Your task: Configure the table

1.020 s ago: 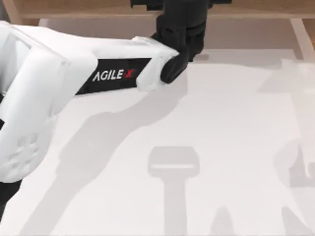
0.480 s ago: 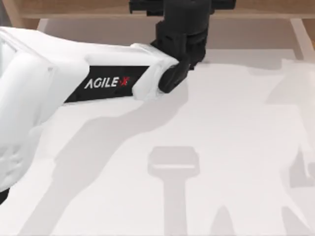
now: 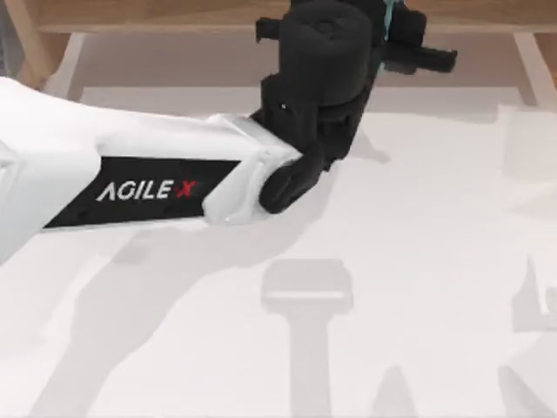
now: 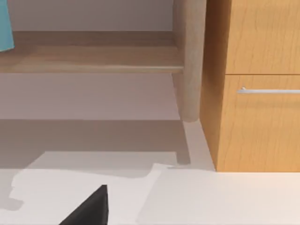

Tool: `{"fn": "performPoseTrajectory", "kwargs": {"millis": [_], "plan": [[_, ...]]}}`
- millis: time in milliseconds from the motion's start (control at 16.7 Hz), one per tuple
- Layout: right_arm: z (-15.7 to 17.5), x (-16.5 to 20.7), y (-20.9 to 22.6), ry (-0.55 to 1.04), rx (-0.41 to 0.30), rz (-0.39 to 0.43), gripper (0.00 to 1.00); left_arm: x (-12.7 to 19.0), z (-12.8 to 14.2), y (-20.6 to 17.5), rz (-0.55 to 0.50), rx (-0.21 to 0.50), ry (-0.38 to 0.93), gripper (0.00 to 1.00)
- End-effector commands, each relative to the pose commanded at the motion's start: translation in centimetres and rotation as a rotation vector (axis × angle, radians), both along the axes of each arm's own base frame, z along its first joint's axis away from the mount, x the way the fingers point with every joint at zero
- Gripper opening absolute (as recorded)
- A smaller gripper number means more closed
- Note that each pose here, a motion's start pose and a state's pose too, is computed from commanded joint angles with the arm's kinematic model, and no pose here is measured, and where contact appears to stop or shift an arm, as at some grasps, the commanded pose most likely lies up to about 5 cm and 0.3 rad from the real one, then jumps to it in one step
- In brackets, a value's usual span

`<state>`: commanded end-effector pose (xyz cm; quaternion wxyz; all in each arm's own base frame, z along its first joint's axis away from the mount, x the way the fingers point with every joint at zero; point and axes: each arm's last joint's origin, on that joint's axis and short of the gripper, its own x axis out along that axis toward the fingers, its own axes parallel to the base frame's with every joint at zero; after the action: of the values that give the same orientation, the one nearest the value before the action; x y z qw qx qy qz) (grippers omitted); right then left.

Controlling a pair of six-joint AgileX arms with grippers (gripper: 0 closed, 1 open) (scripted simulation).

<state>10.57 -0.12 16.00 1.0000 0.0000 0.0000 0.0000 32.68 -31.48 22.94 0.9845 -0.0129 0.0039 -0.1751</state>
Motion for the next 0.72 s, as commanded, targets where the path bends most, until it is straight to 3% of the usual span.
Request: {"fn": "performPoseTrajectory", "kwargs": {"millis": [180, 360, 540, 720], "plan": [[0.0, 0.0, 0.0, 0.000, 0.000, 0.000, 1.00, -2.3, 1.4, 2.0, -0.160, -0.011, -0.025, 0.00], [0.0, 0.0, 0.0, 0.000, 0.000, 0.000, 1.00, -2.8, 5.3, 6.4, -0.222, -0.061, -0.146, 0.00], [0.0, 0.0, 0.0, 0.000, 0.000, 0.000, 1.00, -2.7, 9.8, 12.6, -0.175, -0.084, -0.329, 0.00], [0.0, 0.0, 0.0, 0.000, 0.000, 0.000, 1.00, -2.8, 13.1, 19.8, -0.020, -0.032, -0.506, 0.00]]}}
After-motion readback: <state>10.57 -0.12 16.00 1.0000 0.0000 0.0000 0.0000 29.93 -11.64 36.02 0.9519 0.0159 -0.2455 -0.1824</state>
